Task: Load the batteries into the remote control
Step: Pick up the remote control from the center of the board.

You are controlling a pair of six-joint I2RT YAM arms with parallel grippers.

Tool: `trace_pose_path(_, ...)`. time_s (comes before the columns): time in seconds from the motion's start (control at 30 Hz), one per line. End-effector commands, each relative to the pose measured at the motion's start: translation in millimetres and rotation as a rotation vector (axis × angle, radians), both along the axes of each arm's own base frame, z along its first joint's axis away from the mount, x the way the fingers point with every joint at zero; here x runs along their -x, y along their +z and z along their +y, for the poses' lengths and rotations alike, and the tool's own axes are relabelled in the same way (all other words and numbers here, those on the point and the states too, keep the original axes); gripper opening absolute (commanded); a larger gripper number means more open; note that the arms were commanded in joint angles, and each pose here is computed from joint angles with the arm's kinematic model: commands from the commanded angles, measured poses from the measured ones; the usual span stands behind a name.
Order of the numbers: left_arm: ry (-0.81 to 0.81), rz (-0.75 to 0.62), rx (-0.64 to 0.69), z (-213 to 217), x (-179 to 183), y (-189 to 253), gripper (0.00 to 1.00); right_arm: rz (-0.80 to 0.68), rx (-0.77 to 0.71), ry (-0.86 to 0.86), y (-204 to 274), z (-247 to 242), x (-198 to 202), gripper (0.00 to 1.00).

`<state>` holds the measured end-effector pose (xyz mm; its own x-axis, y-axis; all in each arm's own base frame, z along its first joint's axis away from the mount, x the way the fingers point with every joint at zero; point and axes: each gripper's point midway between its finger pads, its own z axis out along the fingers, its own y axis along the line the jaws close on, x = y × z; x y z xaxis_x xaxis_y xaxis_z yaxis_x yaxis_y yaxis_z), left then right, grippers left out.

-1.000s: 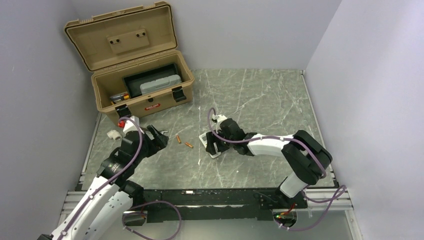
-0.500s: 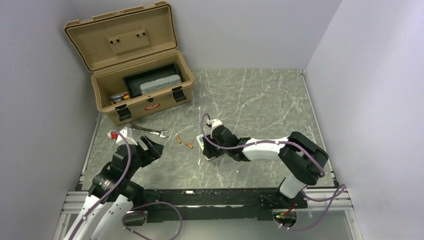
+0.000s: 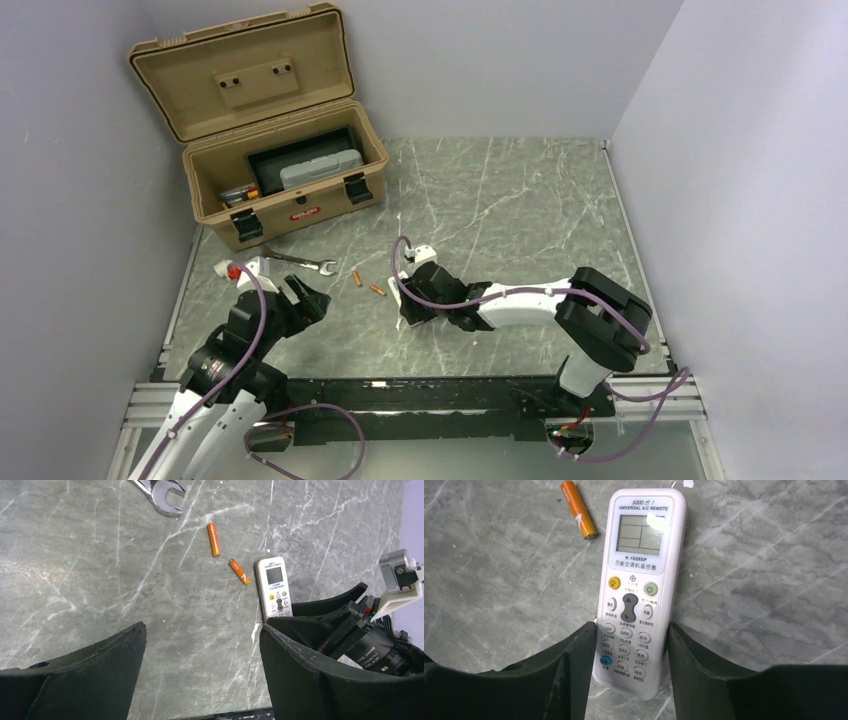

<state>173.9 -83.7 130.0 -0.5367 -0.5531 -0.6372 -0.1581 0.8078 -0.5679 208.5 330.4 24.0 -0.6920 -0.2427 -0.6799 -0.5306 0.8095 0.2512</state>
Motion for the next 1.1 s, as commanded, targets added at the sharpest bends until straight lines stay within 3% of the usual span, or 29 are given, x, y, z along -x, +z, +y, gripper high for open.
trace_pose_path(0.0, -0.064, -0.043, 0.016, -11, -1, 9, 0.86, 0.097, 0.185, -0.044, -34, -45, 29, 0.33)
trace_pose_path(0.33, -0.086, -0.028, 0.0, -14, 1, 8, 0.87, 0.081, 0.147, -0.105, -16, -51, 31, 0.51)
trace_pose_path(1.07, -0.105, -0.01, -0.015, -20, -7, 8, 0.87, 0.116, 0.001, -0.157, -5, -60, 24, 0.58)
